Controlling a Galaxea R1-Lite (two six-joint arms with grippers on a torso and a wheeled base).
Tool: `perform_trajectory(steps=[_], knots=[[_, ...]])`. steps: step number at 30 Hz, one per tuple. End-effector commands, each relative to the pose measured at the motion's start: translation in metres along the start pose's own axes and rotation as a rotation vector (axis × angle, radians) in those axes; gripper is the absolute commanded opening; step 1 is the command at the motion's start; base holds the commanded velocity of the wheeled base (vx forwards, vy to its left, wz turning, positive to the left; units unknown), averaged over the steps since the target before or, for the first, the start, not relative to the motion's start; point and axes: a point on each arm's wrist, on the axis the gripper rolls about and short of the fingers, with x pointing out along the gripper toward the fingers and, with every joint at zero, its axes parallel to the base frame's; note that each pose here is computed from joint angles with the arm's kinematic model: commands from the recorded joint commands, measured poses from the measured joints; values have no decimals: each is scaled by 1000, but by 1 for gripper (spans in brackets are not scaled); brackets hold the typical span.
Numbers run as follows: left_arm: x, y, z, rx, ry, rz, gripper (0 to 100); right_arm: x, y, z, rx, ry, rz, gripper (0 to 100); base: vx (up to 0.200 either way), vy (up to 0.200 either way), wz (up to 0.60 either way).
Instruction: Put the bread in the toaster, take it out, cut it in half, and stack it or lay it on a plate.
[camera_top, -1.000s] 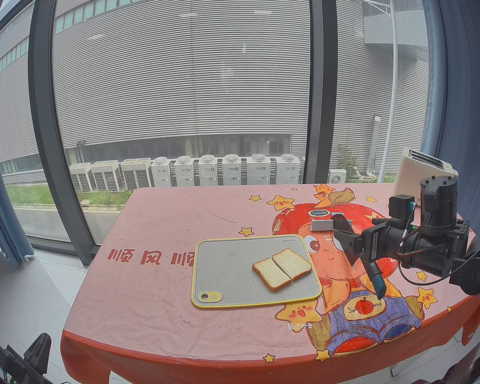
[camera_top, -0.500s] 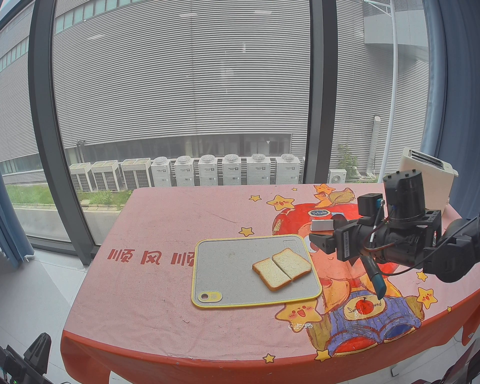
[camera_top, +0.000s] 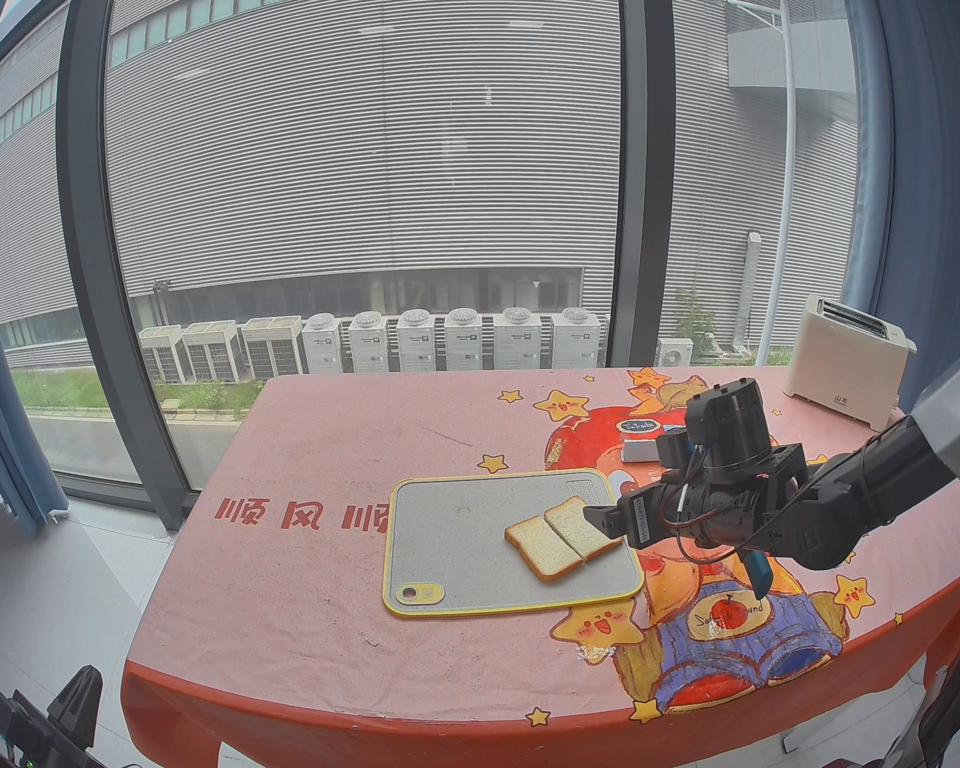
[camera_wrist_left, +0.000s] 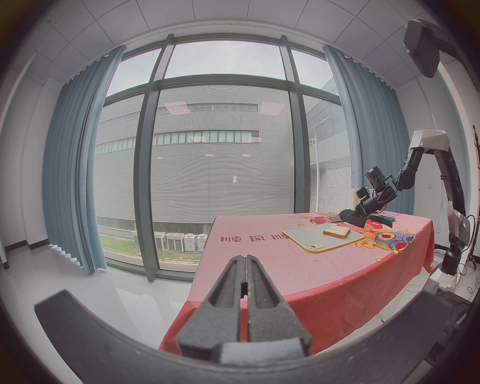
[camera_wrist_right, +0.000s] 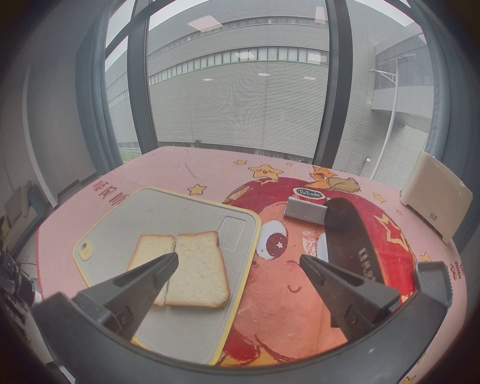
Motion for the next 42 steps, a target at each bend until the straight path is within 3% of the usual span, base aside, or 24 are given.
perform_trajectory(steps=[1, 34, 35, 42], knots=[[1, 0, -5, 1, 19, 1, 0, 16, 2, -9, -7, 41, -3, 100, 0, 0, 0], [1, 0, -5, -1, 19, 1, 0, 32, 3, -16, -9, 72, -22, 100, 0, 0, 0], [1, 0, -5, -1, 19, 1, 0, 32, 3, -16, -8, 72, -22, 0, 0, 0, 0], [1, 0, -5, -1, 19, 1, 0, 27, 4, -13, -4, 66, -19, 0, 0, 0, 0]])
